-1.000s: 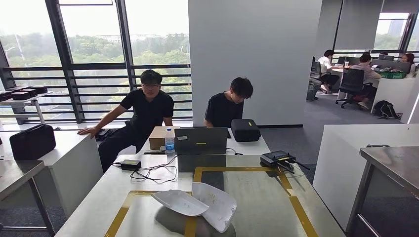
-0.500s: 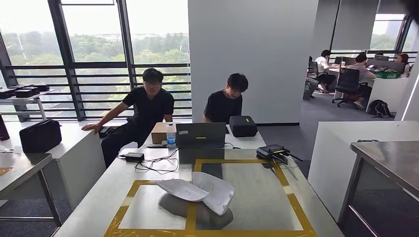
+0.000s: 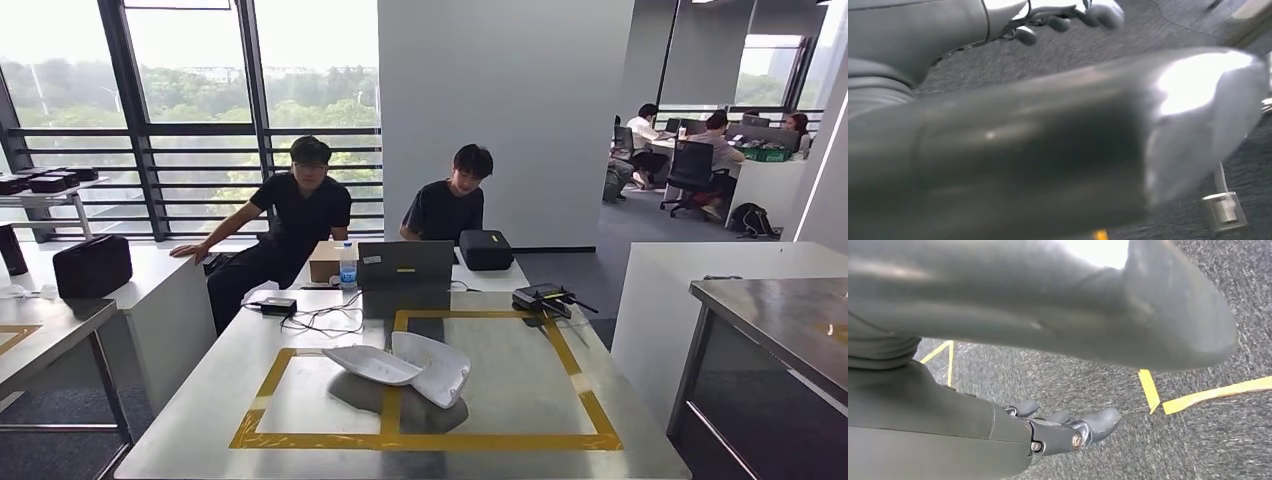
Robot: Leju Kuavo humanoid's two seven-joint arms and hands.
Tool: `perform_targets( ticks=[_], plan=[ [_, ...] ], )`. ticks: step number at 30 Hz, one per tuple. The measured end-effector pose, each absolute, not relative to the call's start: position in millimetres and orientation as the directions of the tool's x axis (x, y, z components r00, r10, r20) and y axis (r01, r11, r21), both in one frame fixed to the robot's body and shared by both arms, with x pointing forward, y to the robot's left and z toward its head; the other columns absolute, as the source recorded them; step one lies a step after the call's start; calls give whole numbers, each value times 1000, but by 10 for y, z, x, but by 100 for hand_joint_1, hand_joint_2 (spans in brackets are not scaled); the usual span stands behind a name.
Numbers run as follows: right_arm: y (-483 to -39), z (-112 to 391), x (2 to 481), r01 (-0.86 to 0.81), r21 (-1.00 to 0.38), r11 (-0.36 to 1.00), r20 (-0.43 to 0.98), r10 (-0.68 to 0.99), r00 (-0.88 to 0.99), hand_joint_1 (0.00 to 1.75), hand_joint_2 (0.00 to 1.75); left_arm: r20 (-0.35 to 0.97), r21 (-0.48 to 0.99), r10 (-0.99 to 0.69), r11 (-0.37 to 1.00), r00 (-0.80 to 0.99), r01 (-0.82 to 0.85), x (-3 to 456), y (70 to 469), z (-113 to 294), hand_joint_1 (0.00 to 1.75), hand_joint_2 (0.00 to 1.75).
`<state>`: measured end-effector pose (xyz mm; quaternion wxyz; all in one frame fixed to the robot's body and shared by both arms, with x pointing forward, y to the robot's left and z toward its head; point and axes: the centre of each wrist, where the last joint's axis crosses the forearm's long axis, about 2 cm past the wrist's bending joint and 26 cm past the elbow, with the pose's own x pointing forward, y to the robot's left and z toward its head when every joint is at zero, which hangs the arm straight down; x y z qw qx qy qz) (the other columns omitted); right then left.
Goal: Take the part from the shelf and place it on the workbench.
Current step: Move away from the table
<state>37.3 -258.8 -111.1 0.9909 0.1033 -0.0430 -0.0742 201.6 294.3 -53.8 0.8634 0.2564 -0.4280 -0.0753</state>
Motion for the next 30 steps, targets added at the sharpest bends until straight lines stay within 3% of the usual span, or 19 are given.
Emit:
perform_targets(
  ticks=[4,9,12,20,25,30],
  plan=[
    [-2584,-1114,341,137,212,968,64,-154,986,0,0,551,494,-329,869,767,18,1767,2898,-720,0,0],
    [-2607,-1116,337,128,205,970,40,-139,989,0,0,104,413,-145,906,984,89,1059,2983,-983,0,0],
    [-2666,-1121,326,112,188,976,7,-115,993,0,0,-47,320,-43,946,998,56,731,3027,-1060,0,0],
    [-2804,-1123,340,3,189,982,88,-20,996,0,0,-76,147,28,989,997,-16,515,3117,-1101,0,0],
    [-2811,-1121,363,-27,170,985,117,7,993,0,0,-38,132,-2,991,999,7,505,3225,-1099,0,0],
    [-2811,-1121,370,-34,160,987,49,26,998,0,0,-18,133,-23,991,1000,25,513,3289,-1094,0,0]
  ],
)
